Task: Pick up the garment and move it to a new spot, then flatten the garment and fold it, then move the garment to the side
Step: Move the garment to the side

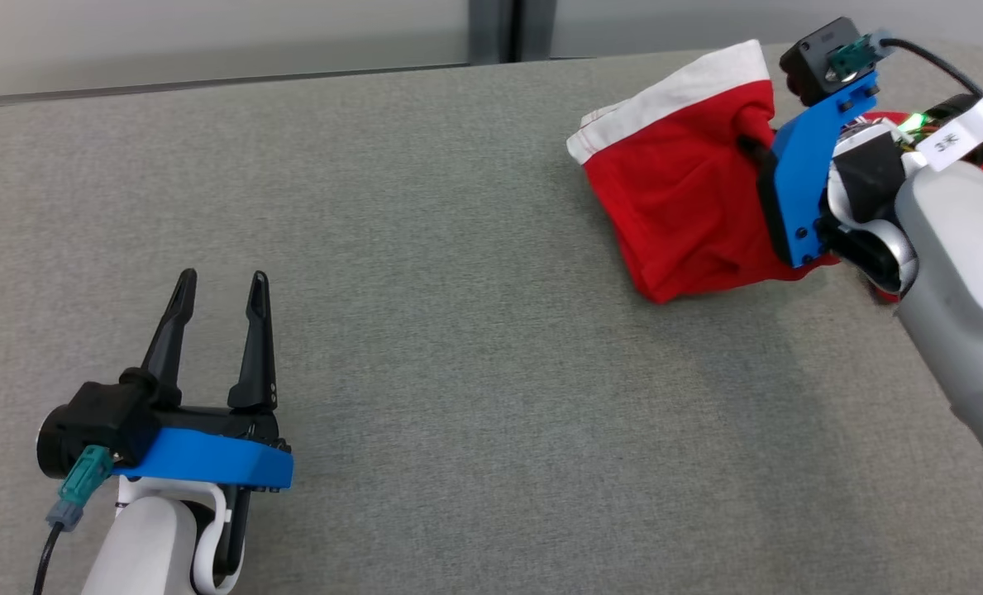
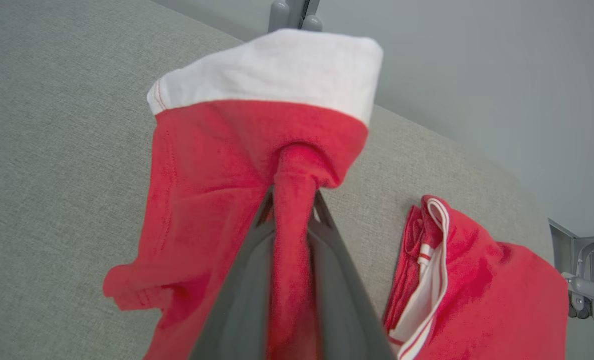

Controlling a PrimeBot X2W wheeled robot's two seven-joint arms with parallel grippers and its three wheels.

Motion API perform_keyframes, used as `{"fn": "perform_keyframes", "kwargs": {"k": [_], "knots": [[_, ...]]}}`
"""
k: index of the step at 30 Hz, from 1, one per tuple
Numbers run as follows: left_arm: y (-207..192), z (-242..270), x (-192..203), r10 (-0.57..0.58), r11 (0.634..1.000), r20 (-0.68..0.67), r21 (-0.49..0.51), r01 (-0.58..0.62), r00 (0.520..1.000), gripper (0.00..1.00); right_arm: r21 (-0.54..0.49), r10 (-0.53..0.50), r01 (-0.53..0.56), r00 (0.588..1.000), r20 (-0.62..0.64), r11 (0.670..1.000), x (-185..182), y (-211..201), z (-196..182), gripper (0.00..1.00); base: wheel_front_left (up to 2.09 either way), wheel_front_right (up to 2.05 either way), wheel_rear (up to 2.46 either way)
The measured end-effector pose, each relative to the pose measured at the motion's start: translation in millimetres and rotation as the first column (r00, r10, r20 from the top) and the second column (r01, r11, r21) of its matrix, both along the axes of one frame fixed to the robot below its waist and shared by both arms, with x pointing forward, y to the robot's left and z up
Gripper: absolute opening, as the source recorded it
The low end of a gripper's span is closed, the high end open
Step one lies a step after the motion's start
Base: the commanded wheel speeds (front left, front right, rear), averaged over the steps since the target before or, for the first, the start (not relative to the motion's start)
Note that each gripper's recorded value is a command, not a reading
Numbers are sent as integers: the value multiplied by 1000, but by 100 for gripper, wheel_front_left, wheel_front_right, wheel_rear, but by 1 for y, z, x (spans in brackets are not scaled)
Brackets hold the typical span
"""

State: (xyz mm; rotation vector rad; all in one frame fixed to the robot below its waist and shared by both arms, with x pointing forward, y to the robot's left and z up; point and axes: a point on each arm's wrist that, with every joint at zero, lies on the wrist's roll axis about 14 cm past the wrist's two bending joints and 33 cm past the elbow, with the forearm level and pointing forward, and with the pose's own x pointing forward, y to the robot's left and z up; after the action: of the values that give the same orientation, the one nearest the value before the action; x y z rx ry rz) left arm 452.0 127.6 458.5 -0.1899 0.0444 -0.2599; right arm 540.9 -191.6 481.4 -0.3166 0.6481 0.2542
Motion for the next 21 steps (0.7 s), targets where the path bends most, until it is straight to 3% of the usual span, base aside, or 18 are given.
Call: {"fn": "perform_keyframes", "kwargs": {"k": [11, 21], "knots": [[-49, -14, 24, -158, 987, -9, 7, 159, 987, 100, -72, -153, 154, 988, 19, 985, -13, -98, -7, 0, 0, 0, 0], [-63, -26, 54, -223, 974, -10, 32, 223, 975, 100, -180, -272, 280, 960, 69, 943, 4, -176, -6, 0, 0, 0, 0]]}}
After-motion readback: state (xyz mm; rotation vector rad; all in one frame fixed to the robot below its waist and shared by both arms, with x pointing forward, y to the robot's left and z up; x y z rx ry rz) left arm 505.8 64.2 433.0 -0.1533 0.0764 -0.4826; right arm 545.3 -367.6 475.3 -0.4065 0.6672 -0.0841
